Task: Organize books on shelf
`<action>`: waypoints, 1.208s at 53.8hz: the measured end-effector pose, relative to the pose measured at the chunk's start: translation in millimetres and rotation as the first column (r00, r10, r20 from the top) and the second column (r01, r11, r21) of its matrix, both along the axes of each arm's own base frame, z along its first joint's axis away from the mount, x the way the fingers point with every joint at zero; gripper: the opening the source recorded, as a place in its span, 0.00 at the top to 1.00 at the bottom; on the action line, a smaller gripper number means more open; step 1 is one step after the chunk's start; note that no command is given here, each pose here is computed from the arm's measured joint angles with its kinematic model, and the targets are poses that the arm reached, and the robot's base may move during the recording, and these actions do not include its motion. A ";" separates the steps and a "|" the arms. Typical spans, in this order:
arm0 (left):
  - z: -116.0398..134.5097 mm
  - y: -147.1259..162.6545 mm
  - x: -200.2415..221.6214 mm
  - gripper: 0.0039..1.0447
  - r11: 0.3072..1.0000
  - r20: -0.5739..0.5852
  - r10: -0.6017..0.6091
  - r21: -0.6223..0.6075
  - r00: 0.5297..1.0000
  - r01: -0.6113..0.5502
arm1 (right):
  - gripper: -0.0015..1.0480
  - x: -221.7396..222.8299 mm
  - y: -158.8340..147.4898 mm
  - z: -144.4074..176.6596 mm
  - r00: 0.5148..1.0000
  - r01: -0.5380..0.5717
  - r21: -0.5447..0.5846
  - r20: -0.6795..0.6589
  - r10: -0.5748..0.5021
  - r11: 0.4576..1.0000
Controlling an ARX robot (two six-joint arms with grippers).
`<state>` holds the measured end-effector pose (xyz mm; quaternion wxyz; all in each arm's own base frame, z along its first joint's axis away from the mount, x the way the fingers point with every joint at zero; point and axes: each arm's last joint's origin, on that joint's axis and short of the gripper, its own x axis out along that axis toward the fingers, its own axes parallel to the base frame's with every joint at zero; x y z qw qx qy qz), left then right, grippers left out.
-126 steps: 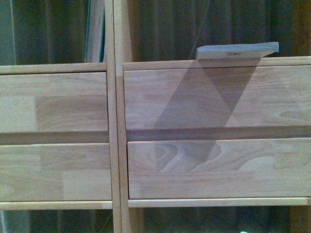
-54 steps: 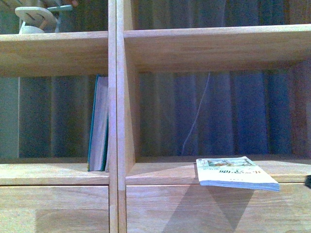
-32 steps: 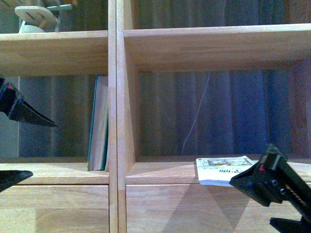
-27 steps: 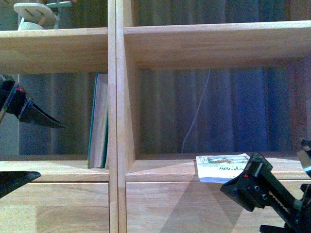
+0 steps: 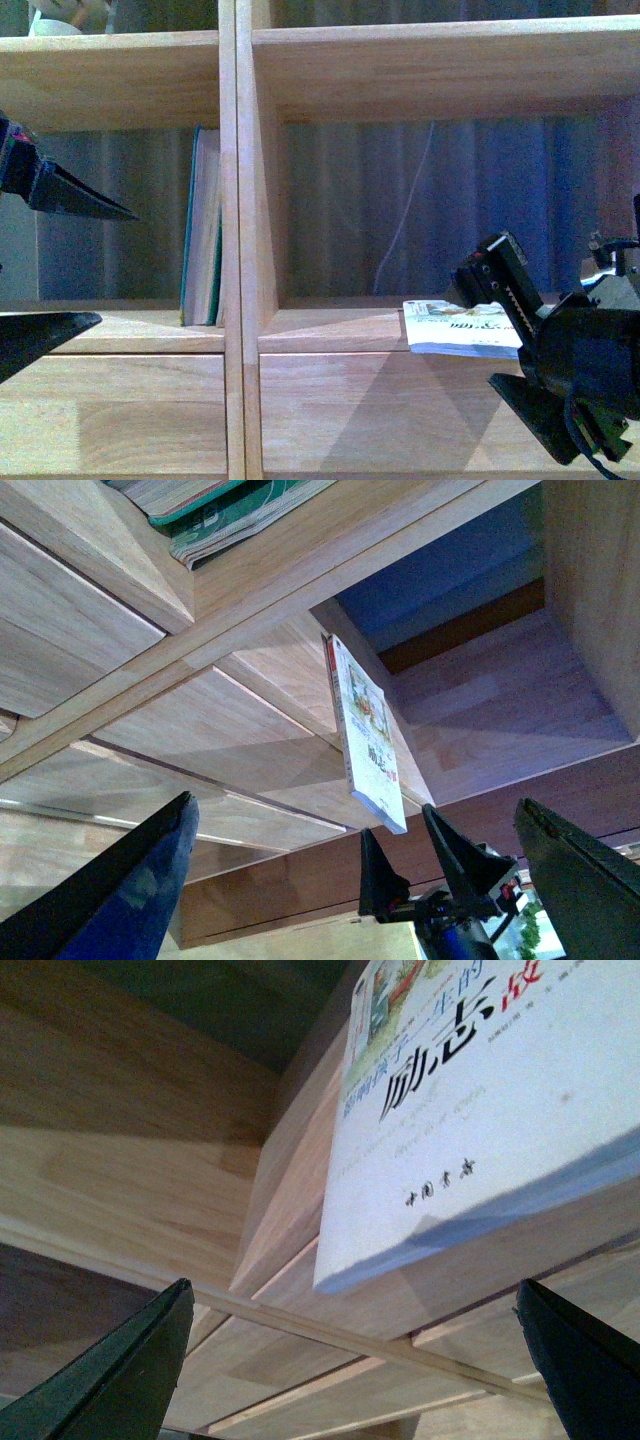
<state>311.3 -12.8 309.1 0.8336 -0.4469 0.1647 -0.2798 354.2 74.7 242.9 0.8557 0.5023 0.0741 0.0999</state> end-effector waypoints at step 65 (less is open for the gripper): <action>-6.1 5.7 -6.1 0.06 0.996 0.077 -0.068 -0.045 0.995 0.071 | 0.86 54.3 5.5 1.3 0.997 0.053 0.110 -0.061 -0.047 0.992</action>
